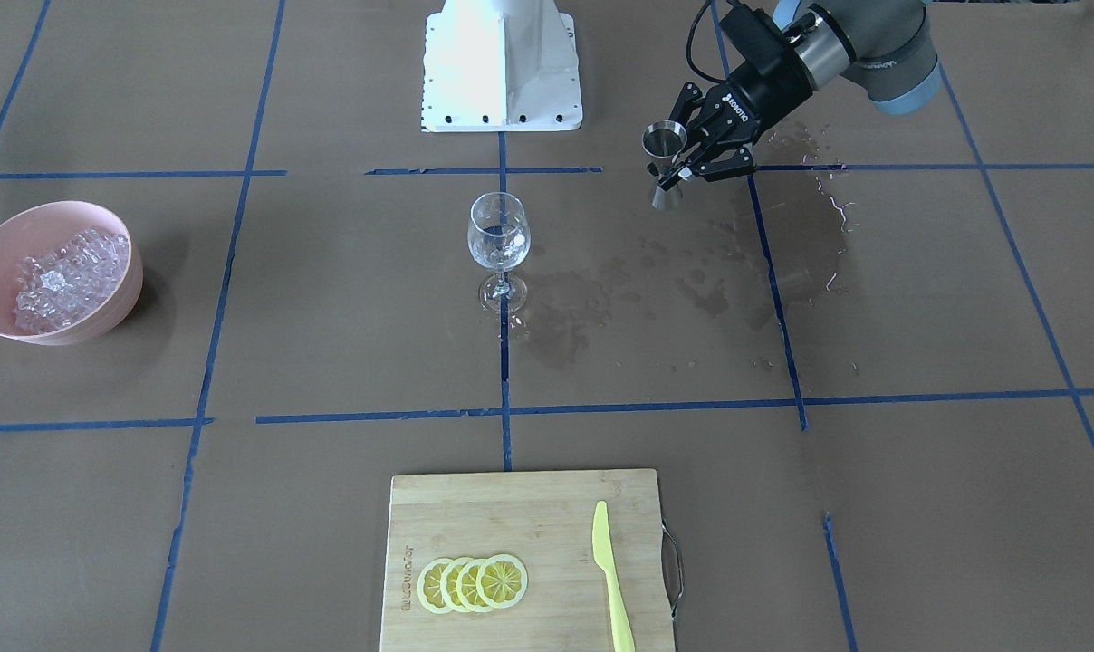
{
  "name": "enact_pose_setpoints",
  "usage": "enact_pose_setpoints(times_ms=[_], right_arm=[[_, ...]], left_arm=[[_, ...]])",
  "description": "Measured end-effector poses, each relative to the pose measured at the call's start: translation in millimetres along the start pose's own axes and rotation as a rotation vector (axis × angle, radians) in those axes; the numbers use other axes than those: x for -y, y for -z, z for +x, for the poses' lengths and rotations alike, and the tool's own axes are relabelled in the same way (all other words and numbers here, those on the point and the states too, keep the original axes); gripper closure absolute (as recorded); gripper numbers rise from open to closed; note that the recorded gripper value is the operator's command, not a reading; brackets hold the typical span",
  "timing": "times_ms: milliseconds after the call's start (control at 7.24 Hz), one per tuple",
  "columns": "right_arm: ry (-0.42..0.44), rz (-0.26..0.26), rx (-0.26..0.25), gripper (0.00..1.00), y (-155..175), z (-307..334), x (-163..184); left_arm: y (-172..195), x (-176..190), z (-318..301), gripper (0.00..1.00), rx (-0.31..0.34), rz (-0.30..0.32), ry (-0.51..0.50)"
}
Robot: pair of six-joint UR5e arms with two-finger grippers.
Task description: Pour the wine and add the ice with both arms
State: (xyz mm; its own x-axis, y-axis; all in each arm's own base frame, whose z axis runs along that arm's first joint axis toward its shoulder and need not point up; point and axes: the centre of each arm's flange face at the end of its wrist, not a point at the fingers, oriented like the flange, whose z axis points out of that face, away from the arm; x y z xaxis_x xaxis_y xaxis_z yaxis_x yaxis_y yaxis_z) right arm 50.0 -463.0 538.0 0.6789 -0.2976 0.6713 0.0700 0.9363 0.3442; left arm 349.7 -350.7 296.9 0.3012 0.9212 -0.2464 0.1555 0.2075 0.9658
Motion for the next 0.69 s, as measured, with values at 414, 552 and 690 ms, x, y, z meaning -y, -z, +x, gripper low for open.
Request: enact_pose_setpoints(times_ms=[414, 552, 690], right_arm=[[-0.004, -0.004, 0.0, 0.0, -2, 1, -3], [-0.006, -0.006, 0.0, 0.0, -2, 2, -4], [-0.009, -0.008, 0.001, 0.0, -3, 3, -5]], left_arm=[[-51, 81, 5, 1.0, 0.013, -0.101, 0.024], [-66, 107, 10, 1.0, 0.024, -0.146, 0.035], [-77, 123, 13, 1.0, 0.032, -0.185, 0.043]])
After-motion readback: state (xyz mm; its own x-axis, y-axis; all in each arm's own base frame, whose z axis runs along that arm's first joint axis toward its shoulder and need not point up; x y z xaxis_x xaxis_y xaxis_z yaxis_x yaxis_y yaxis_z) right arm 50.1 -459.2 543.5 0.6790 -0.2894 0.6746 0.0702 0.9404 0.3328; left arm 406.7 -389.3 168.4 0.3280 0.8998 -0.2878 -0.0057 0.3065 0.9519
